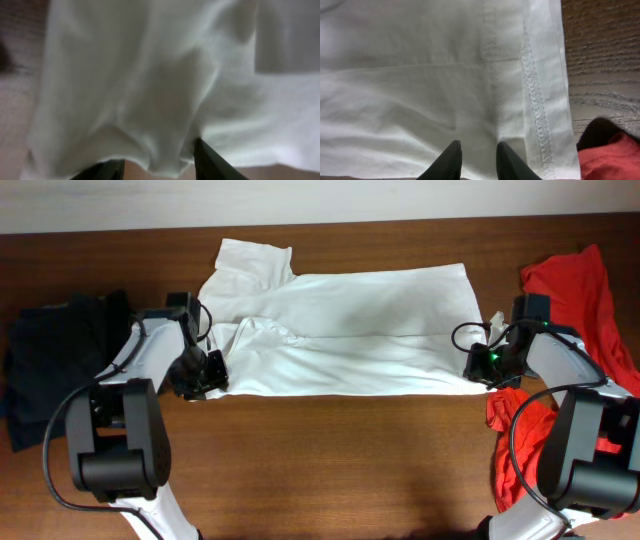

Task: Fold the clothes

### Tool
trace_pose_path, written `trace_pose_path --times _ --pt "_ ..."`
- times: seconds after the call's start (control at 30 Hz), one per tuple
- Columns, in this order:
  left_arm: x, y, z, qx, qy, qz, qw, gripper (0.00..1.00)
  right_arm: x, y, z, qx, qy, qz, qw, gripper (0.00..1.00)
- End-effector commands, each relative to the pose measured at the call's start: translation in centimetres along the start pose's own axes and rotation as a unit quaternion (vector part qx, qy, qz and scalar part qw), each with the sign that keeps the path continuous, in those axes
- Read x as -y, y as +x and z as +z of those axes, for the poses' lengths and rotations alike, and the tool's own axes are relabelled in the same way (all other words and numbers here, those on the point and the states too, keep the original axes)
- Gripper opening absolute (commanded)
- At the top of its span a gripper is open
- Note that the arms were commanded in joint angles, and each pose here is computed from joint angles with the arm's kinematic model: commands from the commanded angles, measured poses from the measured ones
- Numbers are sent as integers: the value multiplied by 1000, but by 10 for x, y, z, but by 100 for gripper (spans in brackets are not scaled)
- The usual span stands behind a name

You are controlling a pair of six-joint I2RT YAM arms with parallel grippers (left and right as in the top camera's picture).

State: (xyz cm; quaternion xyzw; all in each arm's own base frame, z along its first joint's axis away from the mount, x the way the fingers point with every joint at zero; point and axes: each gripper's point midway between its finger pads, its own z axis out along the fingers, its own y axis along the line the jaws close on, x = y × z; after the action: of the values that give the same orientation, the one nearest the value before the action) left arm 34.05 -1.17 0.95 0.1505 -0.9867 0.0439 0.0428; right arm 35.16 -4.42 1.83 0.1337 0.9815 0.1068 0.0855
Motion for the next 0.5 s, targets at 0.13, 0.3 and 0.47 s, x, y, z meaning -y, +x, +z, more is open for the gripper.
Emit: trace_pose_path --times 0.13,0.3,0.47 --pt "-11 6 11 -4 -24 -5 1000 9 0 4 3 -7 3 0 1000 27" --pt "-61 20 -6 -26 -168 0 986 7 1 4 3 -6 8 0 1000 27" --pt "-60 28 -7 -43 -165 0 985 12 0 7 3 -13 2 1 1000 22"
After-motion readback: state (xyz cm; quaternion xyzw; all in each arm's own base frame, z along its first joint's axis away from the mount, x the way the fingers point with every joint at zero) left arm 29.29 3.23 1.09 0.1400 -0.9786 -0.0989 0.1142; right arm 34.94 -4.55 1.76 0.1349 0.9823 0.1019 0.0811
